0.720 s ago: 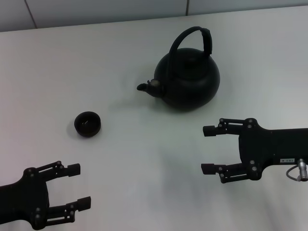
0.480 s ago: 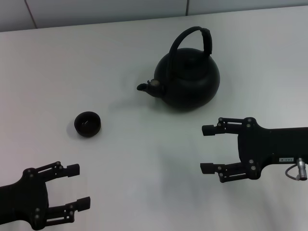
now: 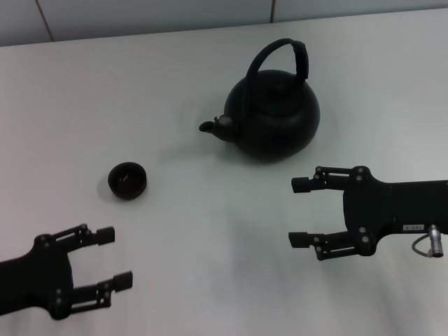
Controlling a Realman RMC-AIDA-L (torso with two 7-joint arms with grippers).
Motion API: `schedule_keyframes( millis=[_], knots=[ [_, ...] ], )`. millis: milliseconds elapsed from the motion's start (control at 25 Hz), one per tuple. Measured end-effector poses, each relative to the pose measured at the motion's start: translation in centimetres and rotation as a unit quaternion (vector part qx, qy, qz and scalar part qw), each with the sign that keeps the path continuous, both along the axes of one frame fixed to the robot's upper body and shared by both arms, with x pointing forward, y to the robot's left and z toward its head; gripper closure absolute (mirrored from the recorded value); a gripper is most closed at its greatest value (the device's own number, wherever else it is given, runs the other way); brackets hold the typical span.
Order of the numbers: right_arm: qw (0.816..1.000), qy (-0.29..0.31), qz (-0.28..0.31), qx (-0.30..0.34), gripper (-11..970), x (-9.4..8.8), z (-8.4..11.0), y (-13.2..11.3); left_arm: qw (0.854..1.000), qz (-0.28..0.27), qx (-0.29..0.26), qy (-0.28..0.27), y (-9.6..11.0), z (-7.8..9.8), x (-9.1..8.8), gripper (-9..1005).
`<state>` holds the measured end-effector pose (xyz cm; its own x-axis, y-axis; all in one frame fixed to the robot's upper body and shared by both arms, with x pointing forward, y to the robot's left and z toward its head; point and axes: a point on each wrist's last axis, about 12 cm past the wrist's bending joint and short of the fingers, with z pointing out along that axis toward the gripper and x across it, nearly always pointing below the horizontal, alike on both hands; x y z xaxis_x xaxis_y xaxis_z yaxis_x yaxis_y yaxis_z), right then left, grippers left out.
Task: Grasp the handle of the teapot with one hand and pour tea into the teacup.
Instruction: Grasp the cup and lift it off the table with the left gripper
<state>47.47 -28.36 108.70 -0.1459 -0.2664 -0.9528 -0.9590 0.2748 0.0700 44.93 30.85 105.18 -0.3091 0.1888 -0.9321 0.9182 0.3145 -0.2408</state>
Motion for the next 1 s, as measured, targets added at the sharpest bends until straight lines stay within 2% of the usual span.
schedule_keyframes(
  millis=[280,440,480,520,640,840,1000],
  knots=[
    [1.000,0.006,-0.006,0.003,133,0.1,-0.3,0.1,0.999,0.046,-0.002,-0.003,-0.9,-0.8,1.6,194],
    [1.000,0.007,-0.020,-0.002,133,0.1,-0.6,-0.1,0.994,0.104,-0.024,-0.040,-1.4,-1.3,2.8,194],
    [1.000,0.007,-0.020,-0.002,133,0.1,-0.6,-0.1,0.994,0.104,-0.024,-0.040,-1.4,-1.3,2.8,194],
    [1.000,0.007,-0.022,-0.003,133,0.1,-0.7,-0.1,0.988,0.134,-0.040,-0.058,-1.6,-1.6,2.9,194],
    [1.000,0.006,-0.026,-0.003,133,0.2,-0.7,-0.2,0.983,0.159,-0.047,-0.074,-1.8,-2.1,2.7,194],
    [1.000,0.001,-0.028,-0.003,133,0.5,-0.5,-0.2,0.970,0.209,-0.038,-0.122,-2.2,-3.7,1.6,193],
    [1.000,-0.001,-0.028,-0.001,133,0.5,-0.4,-0.1,0.968,0.218,-0.034,-0.118,-2.3,-4.1,1.3,193]
  ],
)
